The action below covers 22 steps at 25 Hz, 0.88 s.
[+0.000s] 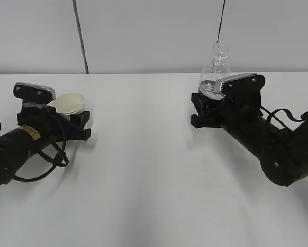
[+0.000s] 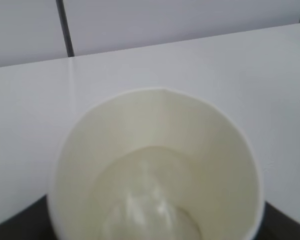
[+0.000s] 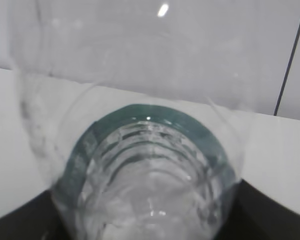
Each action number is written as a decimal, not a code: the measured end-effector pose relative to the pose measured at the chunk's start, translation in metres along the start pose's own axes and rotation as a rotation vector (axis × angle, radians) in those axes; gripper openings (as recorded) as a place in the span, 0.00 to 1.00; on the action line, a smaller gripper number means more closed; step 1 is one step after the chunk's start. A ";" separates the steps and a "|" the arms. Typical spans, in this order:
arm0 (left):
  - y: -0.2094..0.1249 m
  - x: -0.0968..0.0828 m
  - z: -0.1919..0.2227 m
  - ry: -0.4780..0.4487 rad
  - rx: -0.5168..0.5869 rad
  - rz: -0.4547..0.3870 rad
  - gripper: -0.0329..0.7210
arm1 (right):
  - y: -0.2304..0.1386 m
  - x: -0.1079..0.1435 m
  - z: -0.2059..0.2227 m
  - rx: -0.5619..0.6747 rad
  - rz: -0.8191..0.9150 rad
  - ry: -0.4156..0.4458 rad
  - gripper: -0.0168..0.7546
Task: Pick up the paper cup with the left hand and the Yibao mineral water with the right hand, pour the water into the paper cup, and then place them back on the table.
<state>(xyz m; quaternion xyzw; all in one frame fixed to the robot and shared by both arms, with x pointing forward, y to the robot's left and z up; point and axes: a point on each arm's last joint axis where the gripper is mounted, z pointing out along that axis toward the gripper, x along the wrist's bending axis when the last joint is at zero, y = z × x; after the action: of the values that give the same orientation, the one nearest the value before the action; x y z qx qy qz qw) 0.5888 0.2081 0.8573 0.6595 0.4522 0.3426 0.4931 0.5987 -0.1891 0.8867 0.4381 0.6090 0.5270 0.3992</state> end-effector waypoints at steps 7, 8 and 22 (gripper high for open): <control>-0.009 0.001 0.005 0.013 -0.002 -0.012 0.70 | 0.000 0.000 0.000 0.000 0.000 0.003 0.56; -0.009 0.002 0.005 0.022 0.001 -0.018 0.73 | 0.000 0.000 0.000 0.000 0.000 0.003 0.56; -0.017 -0.008 -0.038 0.039 0.025 -0.043 0.85 | 0.000 0.000 0.000 -0.002 0.002 0.003 0.56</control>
<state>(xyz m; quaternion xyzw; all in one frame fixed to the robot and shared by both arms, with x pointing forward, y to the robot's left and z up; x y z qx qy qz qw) 0.5478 0.2155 0.8515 0.6491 0.4801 0.3392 0.4829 0.5986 -0.1888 0.8868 0.4377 0.6087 0.5287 0.3980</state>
